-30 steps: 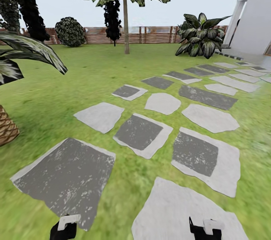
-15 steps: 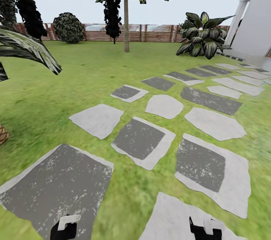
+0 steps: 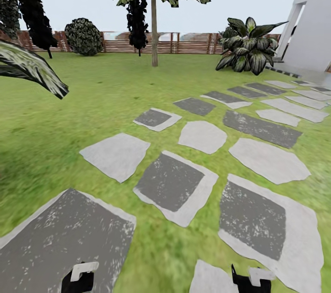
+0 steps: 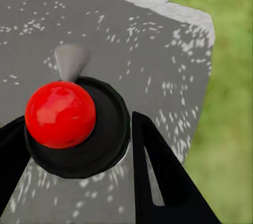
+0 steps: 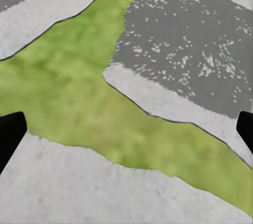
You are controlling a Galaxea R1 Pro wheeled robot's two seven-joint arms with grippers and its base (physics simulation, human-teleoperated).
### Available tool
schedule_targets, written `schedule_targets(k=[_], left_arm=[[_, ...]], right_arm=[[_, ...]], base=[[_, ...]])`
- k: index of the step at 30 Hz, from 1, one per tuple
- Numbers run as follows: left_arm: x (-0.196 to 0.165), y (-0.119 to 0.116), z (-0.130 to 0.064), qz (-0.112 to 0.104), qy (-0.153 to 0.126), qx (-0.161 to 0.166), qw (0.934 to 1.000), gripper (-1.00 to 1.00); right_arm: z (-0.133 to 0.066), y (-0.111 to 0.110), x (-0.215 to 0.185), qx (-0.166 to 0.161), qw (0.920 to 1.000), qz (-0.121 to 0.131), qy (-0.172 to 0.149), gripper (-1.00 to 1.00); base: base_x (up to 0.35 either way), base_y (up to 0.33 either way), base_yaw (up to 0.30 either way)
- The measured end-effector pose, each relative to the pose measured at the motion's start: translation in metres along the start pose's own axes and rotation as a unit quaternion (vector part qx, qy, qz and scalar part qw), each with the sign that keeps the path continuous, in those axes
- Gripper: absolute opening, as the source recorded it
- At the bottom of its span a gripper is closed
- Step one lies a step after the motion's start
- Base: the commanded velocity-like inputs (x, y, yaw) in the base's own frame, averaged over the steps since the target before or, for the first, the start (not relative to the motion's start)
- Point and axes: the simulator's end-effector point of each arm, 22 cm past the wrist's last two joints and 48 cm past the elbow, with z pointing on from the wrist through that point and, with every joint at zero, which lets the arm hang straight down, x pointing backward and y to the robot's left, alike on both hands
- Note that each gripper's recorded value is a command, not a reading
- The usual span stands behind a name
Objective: In the garden, pick up the pesticide atomizer on the floor and spray pesticide onto both trees until each tree trunk is fully covered.
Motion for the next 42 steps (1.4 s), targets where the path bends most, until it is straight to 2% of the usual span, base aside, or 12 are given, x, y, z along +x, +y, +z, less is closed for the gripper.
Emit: schedule_targets(k=[7,15,42], left_arm=[[-0.0052,-0.0002,-0.0005,-0.001,-0.005,0.0,1.0,-1.0],[-0.0092,0.0,-0.001,-0.001,-0.01,0.0,1.0,-1.0],[-0.0094,0.001,-0.001,-0.001,-0.009,-0.001,1.0,-1.0]], right_arm=[[-0.0002,0.0,-0.0048,0.0,1.0,0.001,-0.005,1.0],[-0.0003,0.0002,-0.009,0.0,1.0,0.002,-0.009,1.0],[-0.0002,-0.0004,-0.0096,0.001,0.9999,0.002,-0.01,1.0]], base=[[0.337,0.0,0.01],[0.337,-0.017,0.149],[0.329,-0.108,0.004]])
